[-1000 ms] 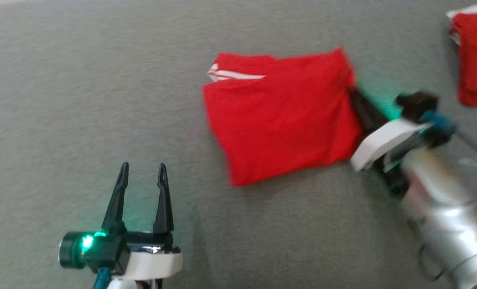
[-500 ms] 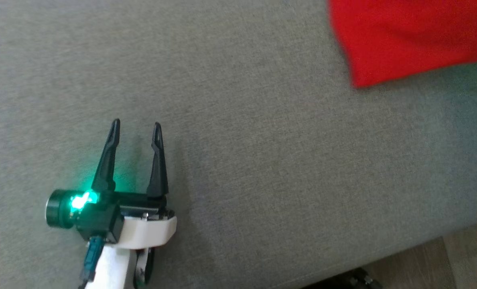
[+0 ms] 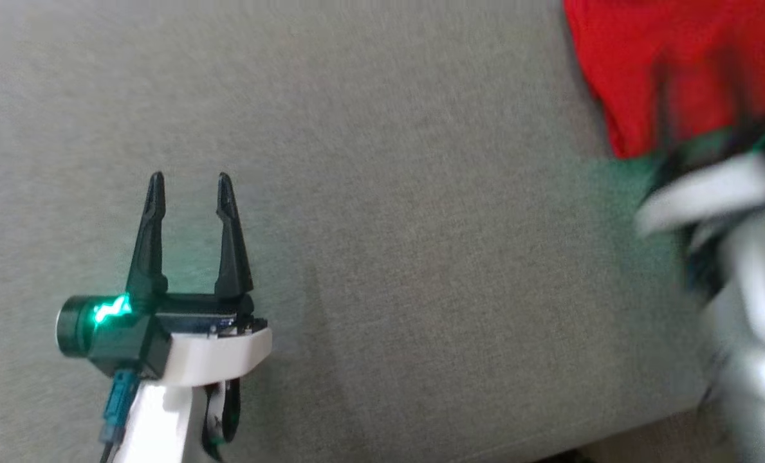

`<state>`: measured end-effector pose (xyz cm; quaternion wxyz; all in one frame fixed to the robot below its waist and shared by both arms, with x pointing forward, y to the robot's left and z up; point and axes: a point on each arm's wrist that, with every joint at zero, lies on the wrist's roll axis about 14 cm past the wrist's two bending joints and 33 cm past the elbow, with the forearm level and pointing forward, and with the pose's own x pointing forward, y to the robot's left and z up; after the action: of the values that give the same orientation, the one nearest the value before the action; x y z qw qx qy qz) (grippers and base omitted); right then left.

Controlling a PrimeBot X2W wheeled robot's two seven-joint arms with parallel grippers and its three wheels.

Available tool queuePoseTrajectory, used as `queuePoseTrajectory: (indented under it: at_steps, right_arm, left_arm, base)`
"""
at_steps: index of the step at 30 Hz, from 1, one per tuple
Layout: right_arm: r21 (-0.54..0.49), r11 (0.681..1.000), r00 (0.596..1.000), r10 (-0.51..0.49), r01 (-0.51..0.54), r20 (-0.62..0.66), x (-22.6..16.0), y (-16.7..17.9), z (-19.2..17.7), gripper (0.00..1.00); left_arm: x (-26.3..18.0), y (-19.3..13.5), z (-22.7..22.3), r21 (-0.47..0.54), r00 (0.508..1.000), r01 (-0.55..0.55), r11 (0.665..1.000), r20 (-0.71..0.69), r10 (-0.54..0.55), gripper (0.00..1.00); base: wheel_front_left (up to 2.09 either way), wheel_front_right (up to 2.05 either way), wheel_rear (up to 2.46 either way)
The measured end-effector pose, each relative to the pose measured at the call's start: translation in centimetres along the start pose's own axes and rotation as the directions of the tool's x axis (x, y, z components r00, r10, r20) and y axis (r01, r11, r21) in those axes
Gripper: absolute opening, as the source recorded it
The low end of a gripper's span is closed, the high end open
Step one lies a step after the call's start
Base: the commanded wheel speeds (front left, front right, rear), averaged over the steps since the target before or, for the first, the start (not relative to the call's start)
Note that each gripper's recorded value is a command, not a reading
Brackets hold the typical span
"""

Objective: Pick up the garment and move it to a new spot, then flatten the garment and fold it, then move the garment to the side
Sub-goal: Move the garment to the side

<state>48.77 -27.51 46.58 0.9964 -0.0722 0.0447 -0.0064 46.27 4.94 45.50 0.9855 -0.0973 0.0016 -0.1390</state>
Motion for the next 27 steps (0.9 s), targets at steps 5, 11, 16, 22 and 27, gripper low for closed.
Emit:
queuePoseTrajectory:
  at_steps: [5,11,16,22,27]
  right_arm:
    - [0.187,0.976,0.994,0.101,-0.108,0.045,-5.1,7.0,0.4,1.00]
    - [0.224,0.958,0.981,0.157,-0.180,0.117,-9.9,10.6,2.5,1.00]
    - [0.243,0.948,0.978,0.186,-0.204,0.097,-14.0,12.4,1.6,1.00]
    - [0.216,0.948,0.967,0.207,-0.235,0.148,-14.8,13.1,3.1,1.00]
    - [0.220,0.946,0.966,0.206,-0.238,0.158,-14.8,13.4,3.4,1.00]
  left_arm:
    - [-2.4,0.3,2.9,0.011,0.999,-0.030,0.999,0.045,0.030,1.00]
    - [-7.7,1.2,3.4,0.024,0.995,-0.095,0.995,0.014,0.094,1.00]
    - [-12.0,1.8,3.4,0.033,0.989,-0.148,0.988,-0.002,0.149,1.00]
    - [-13.8,2.3,4.8,0.036,0.983,-0.181,0.983,0.041,0.180,1.00]
    - [-14.1,2.6,4.9,0.038,0.981,-0.190,0.981,0.046,0.188,1.00]
  base:
    - [0.00,0.00,0.00]
    - [0.00,0.00,0.00]
    - [0.00,0.00,0.00]
    - [0.00,0.00,0.00]
    - [0.00,0.00,0.00]
